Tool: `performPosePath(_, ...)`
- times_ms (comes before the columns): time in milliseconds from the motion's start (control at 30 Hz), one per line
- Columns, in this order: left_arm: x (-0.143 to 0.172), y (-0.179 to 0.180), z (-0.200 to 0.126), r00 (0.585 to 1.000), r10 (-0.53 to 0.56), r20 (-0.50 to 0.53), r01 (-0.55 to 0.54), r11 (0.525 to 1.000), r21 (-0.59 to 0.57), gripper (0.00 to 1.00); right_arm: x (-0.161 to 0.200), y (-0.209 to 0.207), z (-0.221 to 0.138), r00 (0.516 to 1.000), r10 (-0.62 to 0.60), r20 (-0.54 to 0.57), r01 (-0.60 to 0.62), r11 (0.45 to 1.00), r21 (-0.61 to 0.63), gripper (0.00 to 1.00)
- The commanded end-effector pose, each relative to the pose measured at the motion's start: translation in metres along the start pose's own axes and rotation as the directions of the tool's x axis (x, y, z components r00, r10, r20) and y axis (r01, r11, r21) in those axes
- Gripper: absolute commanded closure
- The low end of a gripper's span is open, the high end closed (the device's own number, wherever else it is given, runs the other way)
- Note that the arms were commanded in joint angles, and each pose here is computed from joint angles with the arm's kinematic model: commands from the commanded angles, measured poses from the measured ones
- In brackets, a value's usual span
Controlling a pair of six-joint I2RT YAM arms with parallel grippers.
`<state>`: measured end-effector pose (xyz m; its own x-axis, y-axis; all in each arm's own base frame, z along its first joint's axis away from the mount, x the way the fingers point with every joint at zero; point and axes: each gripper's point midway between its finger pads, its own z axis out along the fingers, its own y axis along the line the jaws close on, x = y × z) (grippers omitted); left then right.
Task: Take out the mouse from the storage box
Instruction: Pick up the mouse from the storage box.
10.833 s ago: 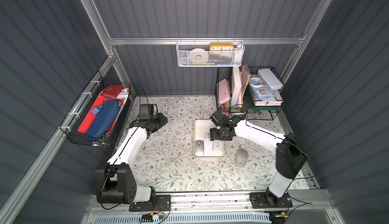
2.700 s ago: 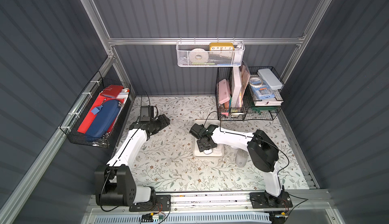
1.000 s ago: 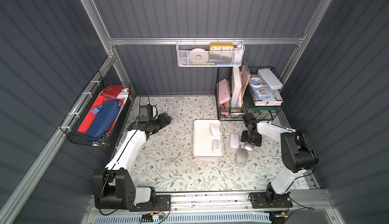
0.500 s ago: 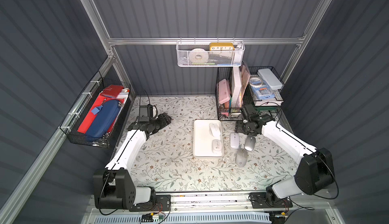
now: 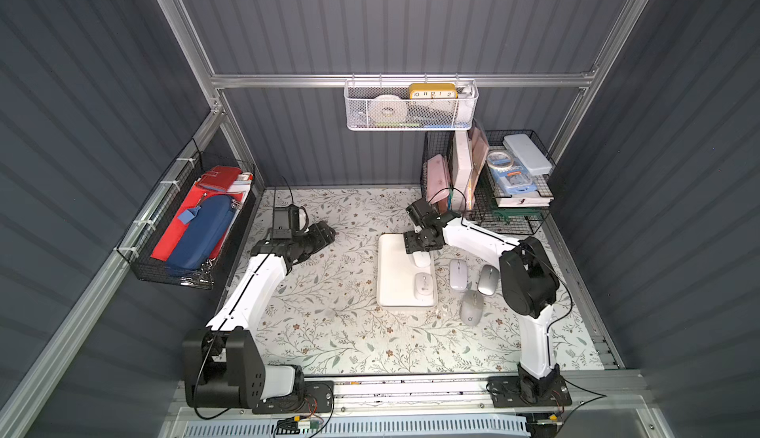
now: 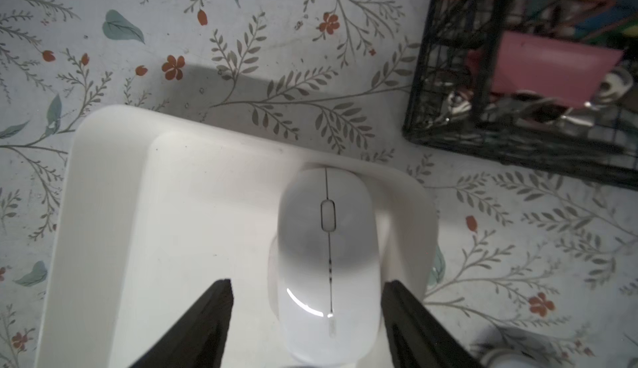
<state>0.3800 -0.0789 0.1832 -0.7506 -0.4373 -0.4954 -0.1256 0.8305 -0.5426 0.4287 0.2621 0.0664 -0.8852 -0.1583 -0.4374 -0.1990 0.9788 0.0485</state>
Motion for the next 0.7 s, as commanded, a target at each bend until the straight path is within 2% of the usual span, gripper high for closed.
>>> performPosePath(0,0.004,0.002,-0.001,1.000,0.010,-0.014,-0.010,1.000,-0.018,0.23,-0.012,-0.002,0.002,0.998,-0.049,0.029,0.048,0.998,0.034,0.25)
performPosePath(233,0.004,0.003,-0.001,1.000,0.012,-0.014,-0.012,1.000,-0.023,0.23,-0.004,-0.014,0.019,0.996,-0.089,-0.004,0.089,0.990,0.110,0.25)
performPosePath(400,0.005,0.005,0.001,1.000,0.012,-0.017,-0.013,1.000,-0.027,0.23,0.013,-0.007,0.032,0.993,-0.092,-0.074,0.098,0.992,0.080,0.25)
performPosePath(667,0.003,0.004,-0.001,1.000,0.014,-0.007,-0.014,1.000,-0.023,0.23,0.034,0.025,0.033,0.989,-0.110,-0.099,0.110,0.994,-0.005,0.27)
